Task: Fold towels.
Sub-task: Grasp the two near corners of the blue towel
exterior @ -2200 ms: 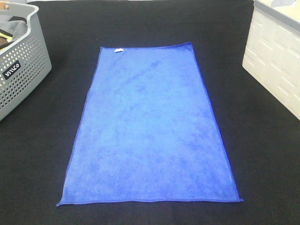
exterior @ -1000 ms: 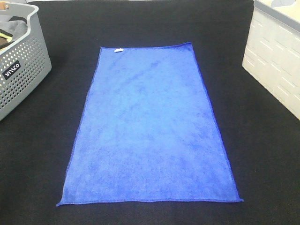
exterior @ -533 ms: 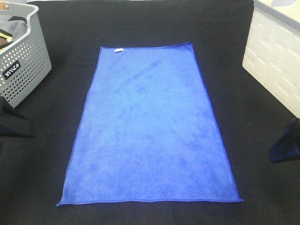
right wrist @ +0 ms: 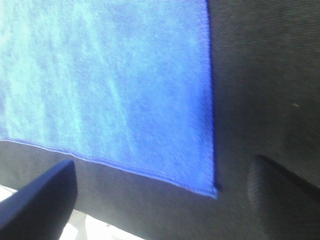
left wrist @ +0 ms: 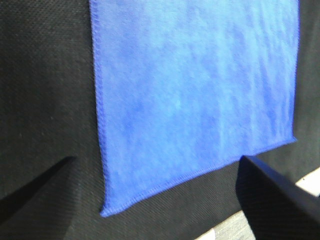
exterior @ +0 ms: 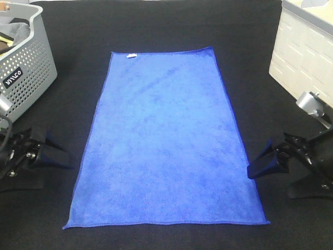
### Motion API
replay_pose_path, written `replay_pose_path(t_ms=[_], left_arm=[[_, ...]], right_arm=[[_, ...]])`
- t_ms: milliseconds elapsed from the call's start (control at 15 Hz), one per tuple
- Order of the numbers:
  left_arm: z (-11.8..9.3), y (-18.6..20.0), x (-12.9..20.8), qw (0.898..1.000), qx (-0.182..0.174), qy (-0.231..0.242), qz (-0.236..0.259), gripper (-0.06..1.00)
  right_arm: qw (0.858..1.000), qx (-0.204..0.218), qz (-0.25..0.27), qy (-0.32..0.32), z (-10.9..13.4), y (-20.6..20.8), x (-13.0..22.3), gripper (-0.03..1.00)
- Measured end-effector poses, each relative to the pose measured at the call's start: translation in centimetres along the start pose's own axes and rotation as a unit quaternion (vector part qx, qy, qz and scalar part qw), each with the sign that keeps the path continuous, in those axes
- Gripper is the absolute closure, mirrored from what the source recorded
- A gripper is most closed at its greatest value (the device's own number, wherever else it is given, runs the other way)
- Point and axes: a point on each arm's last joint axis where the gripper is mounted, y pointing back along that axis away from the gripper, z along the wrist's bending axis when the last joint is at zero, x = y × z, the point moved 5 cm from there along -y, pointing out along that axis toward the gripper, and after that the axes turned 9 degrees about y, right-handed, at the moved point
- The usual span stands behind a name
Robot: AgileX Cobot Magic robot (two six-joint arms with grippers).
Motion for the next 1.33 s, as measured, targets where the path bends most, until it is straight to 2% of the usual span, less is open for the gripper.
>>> replay_pose_path(t_ms=[267, 467, 733, 867, 1000, 1067, 1267, 1333], left_arm=[[1.0, -1.7, -0.2, 1.000, 0.003, 0.020, 0.010, 0.14], [2.0, -3.5, 0.1, 0.999, 0.001, 0.020, 0.027, 0.18], [0.5, -6.0, 1.4, 0.999, 0.015, 0.013, 0.043, 0.20], [-0.6, -7.4, 1.3, 0.998, 0.030, 0.013, 0.049, 0.21], [-1.2, -8.3, 1.2, 0.998, 0.033, 0.004, 0.056, 0.30], [-1.2, -8.3, 1.2, 0.998, 0.033, 0.004, 0.056, 0.30], [-0.7, -8.7, 1.1, 0.999, 0.013, 0.004, 0.053, 0.58], [-0.4, -8.8, 1.0, 0.999, 0.004, 0.004, 0.049, 0.73]], right_arm=[[1.000, -0.015, 0.015, -0.001, -0.5, -1.6, 0.1, 0.10], [0.999, -0.027, 0.031, -0.003, -1.0, -3.1, 0.3, 0.13], [0.998, -0.057, 0.035, -0.017, -1.1, -4.7, 0.3, 0.18], [0.996, -0.080, 0.036, -0.019, -0.9, -5.5, 0.3, 0.24], [0.995, -0.089, 0.038, -0.017, -0.9, -5.9, 0.1, 0.31], [0.995, -0.089, 0.038, -0.017, -0.9, -5.9, 0.1, 0.31], [0.996, -0.082, 0.036, 0.001, -0.9, -6.4, -0.8, 0.47], [0.997, -0.064, 0.035, 0.025, -0.3, -7.0, -1.2, 0.53]])
